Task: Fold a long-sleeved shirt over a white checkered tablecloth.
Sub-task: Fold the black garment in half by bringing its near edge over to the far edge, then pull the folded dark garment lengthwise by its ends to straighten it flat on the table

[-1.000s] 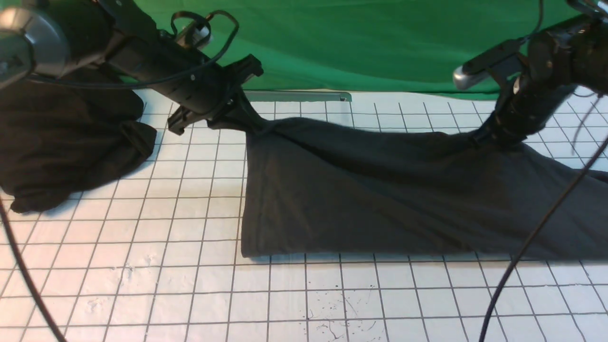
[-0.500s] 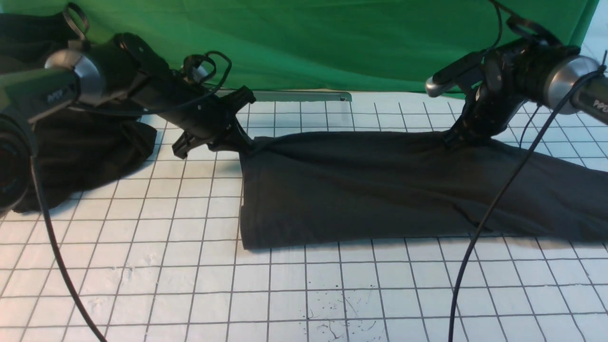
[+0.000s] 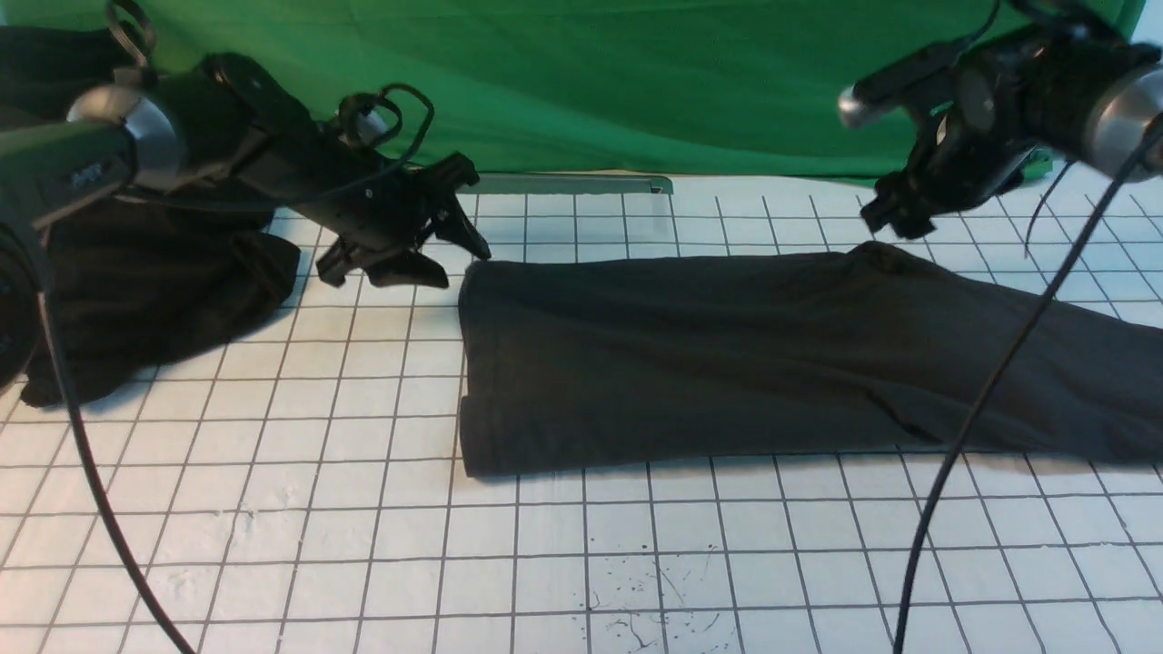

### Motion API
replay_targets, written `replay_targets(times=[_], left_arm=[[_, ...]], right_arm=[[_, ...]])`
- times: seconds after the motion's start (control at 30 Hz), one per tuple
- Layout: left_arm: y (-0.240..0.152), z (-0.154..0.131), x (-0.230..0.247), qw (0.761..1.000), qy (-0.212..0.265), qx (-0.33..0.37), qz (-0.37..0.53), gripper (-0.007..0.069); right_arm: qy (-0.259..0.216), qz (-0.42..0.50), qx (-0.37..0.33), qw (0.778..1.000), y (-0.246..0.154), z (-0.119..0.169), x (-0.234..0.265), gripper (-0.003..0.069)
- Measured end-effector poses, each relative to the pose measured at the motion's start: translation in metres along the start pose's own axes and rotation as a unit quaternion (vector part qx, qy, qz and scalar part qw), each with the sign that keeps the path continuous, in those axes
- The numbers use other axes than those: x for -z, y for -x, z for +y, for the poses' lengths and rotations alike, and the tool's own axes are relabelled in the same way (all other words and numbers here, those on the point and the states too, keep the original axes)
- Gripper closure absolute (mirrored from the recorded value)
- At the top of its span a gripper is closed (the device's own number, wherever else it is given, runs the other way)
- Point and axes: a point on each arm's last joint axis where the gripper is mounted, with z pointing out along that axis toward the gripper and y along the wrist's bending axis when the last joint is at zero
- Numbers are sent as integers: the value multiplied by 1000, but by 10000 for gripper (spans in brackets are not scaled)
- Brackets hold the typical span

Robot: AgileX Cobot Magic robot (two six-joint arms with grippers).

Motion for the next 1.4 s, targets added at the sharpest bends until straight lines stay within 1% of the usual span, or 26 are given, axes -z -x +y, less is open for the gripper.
replay_targets(times=[0.07, 0.1, 0.13, 0.17, 0.2, 0.23, 0.27, 0.3, 0.33, 0.37, 0.43, 0.53, 0.63, 0.67, 0.7, 0.73, 0.77, 0.8, 0.9, 0.97, 1.07, 1.23, 1.3, 1.33, 1.37, 1.4], left_arm=[[8, -12, 23, 1000, -6, -22, -18, 158], [8, -13, 25, 1000, -6, -24, -18, 153], [11, -22, 40, 999, -12, -38, -26, 130], [14, -31, 52, 998, -19, -49, -30, 121], [14, -37, 61, 998, -23, -57, -27, 117], [14, -38, 64, 998, -24, -59, -28, 116], [13, -41, 67, 997, -26, -62, -24, 116], [13, -44, 72, 997, -29, -68, -20, 115], [12, -46, 74, 997, -29, -70, -15, 114], [12, -46, 74, 997, -29, -70, -14, 114], [10, -46, 75, 997, -28, -72, -3, 113], [9, -46, 75, 997, -27, -76, 3, 113], [9, -45, 73, 996, -27, -86, 6, 113], [9, -44, 73, 996, -26, -85, 7, 113], [8, -44, 72, 996, -26, -89, 9, 112], [8, -43, 71, 995, -25, -92, 10, 112], [8, -43, 71, 995, -25, -92, 10, 112], [8, -43, 71, 995, -25, -96, 11, 112], [8, -43, 71, 995, -25, -98, 11, 111], [8, -43, 71, 995, -25, -99, 11, 111], [8, -43, 71, 994, -25, -103, 10, 111], [9, -43, 71, 994, -25, -104, 8, 111], [9, -44, 71, 994, -25, -104, 5, 111], [9, -44, 71, 994, -25, -104, 5, 111], [10, -44, 71, 994, -25, -104, 2, 110], [10, -44, 71, 994, -25, -104, 1, 110]], right_arm=[[-16, -1, -19, 1000, 2, -23, 31, 215], [-18, -1, -21, 1000, 2, -25, 35, 228], [-30, 9, -34, 999, -1, -43, 56, 284], [-41, 25, -43, 998, -6, -59, 73, 376], [-53, 58, -59, 995, -18, -80, 93, 491], [-53, 59, -62, 995, -21, -86, 95, 491], [-59, 80, -79, 992, -27, -96, 103, 547], [-64, 101, -119, 986, -44, -122, 115, 620], [-59, 111, -149, 981, -56, -137, 119, 636], [-59, 111, -149, 981, -56, -137, 120, 638], [-33, 137, -220, 965, -90, -168, 120, 652], [-16, 169, -274, 947, -129, -189, 105, 635], [-19, 172, -302, 938, -161, -202, 81, 537], [-22, 170, -307, 936, -169, -205, 73, 487], [-21, 166, -314, 934, -176, -208, 62, 409], [-23, 162, -314, 935, -180, -211, 55, 365], [-23, 162, -314, 935, -180, -211, 55, 356], [-24, 157, -314, 936, -182, -213, 42, 279], [-21, 156, -319, 935, -188, -212, 23, 244], [-17, 162, -320, 933, -192, -210, 13, 251], [-3, 186, -320, 929, -201, -204, -10, 314], [7, 204, -318, 926, -209, -198, -27, 386], [11, 209, -314, 926, -211, -197, -29, 451], [11, 210, -312, 926, -211, -197, -29, 459], [15, 212, -306, 928, -212, -196, -30, 533], [16, 212, -305, 928, -212, -196, -30, 584]])
